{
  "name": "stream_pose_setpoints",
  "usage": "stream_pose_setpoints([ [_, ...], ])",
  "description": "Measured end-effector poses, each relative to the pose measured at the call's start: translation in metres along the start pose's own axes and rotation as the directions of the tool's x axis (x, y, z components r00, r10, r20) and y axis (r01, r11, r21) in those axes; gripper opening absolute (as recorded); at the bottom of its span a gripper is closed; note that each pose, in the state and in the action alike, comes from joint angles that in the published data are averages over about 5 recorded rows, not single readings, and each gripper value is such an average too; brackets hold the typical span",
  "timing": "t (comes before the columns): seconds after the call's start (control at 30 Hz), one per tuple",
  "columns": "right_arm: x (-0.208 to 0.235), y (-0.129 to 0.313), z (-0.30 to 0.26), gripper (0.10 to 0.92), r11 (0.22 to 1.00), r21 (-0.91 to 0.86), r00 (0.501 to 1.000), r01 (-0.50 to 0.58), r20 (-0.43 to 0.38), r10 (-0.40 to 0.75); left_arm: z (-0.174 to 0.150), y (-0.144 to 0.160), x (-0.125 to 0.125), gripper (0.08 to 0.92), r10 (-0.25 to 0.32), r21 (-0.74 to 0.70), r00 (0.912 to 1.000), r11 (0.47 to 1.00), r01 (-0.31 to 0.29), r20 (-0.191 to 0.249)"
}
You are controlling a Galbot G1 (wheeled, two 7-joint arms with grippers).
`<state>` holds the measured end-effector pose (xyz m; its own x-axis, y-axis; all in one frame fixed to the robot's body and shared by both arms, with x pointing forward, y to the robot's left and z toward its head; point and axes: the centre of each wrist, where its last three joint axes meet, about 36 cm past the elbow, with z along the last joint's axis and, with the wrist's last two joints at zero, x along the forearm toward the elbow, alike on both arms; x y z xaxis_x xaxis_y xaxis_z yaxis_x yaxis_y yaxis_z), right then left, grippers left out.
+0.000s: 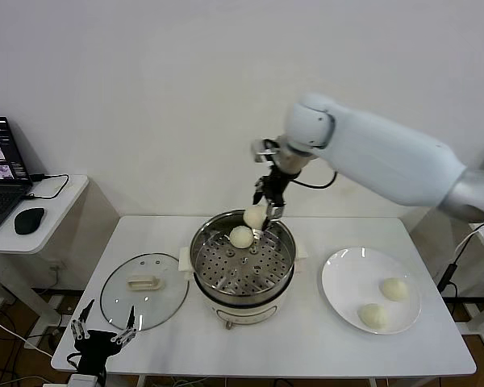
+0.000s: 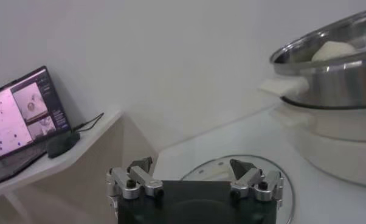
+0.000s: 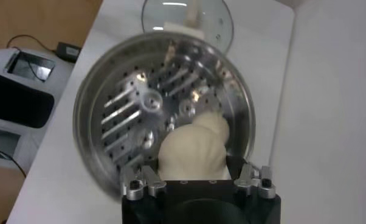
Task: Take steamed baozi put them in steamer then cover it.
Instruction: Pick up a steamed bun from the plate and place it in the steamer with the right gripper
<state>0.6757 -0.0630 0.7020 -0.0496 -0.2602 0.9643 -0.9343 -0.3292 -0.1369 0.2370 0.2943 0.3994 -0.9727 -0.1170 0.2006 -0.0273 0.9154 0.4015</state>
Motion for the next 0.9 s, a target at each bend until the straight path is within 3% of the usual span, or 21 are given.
stream_pose_setpoints([
  [0.9, -0.121, -0.022, -0.074, 0.687, 0.995, 0.059, 0.996, 0.078, -0.042, -0.076, -0.003, -0.005, -0.006, 0.823, 0.009, 0.034, 0.9999, 0.999, -0.009, 0.015],
])
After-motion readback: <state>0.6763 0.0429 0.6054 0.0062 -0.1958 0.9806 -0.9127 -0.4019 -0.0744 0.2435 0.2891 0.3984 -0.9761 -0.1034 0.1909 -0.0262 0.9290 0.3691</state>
